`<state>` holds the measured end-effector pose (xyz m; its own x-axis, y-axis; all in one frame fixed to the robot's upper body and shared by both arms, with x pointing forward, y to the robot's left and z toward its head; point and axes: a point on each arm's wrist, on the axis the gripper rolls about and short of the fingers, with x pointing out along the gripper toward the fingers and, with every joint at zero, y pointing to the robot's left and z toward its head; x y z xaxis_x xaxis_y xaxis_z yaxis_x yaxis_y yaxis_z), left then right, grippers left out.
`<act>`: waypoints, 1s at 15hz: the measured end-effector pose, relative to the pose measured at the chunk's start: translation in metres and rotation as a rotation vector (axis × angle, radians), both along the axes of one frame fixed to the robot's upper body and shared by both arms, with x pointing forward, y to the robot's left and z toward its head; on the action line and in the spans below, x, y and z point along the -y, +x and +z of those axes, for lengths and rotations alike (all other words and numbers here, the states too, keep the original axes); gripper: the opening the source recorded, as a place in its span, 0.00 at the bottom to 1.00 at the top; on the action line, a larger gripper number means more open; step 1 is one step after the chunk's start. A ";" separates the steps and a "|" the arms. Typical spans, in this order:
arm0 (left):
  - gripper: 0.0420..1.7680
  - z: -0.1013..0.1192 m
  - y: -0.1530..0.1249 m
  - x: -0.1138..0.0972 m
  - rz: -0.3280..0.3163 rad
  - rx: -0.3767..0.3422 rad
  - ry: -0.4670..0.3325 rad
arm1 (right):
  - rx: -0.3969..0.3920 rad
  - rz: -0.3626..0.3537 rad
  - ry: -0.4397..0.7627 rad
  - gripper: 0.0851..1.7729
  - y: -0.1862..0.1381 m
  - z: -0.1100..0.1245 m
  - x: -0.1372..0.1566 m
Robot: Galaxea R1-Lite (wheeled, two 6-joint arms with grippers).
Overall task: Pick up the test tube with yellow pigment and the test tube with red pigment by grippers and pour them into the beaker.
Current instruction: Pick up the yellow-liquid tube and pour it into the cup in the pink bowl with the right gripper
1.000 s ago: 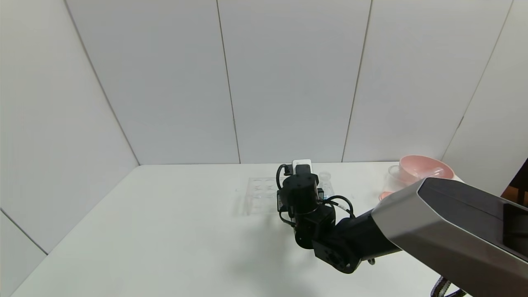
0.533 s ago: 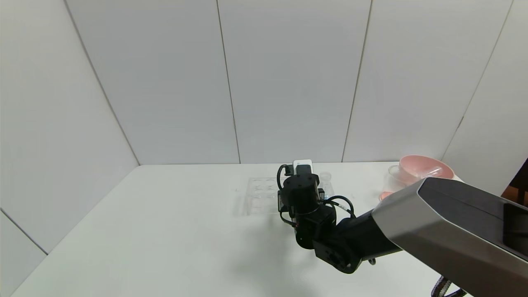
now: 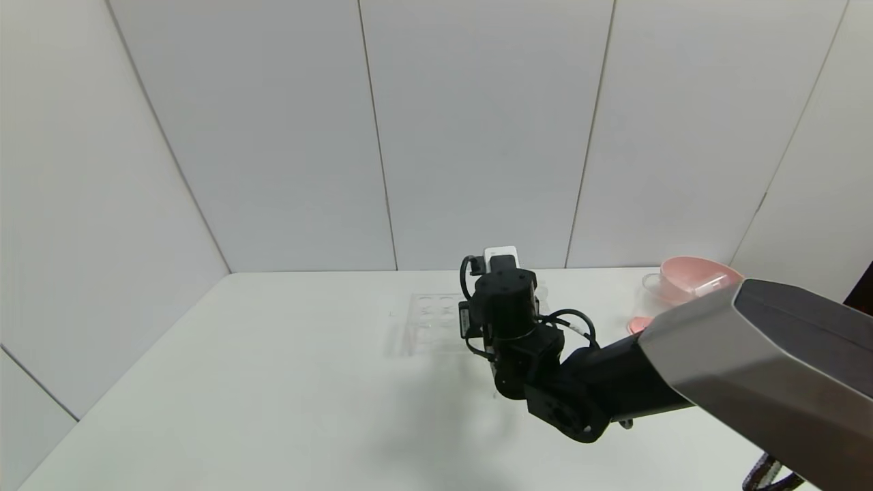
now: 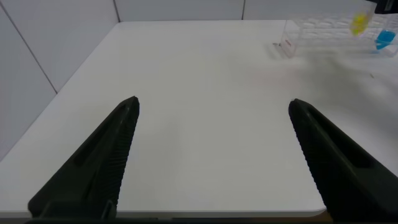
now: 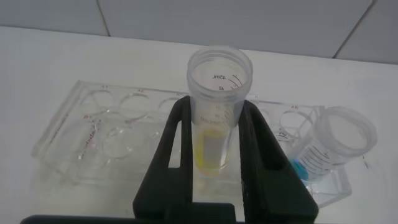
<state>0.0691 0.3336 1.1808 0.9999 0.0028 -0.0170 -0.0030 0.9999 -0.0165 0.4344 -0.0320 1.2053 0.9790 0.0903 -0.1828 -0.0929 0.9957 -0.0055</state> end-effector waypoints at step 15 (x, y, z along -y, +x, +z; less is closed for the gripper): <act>0.97 0.000 0.000 0.000 0.000 0.000 0.000 | -0.054 0.235 -0.067 0.24 -0.057 0.062 0.061</act>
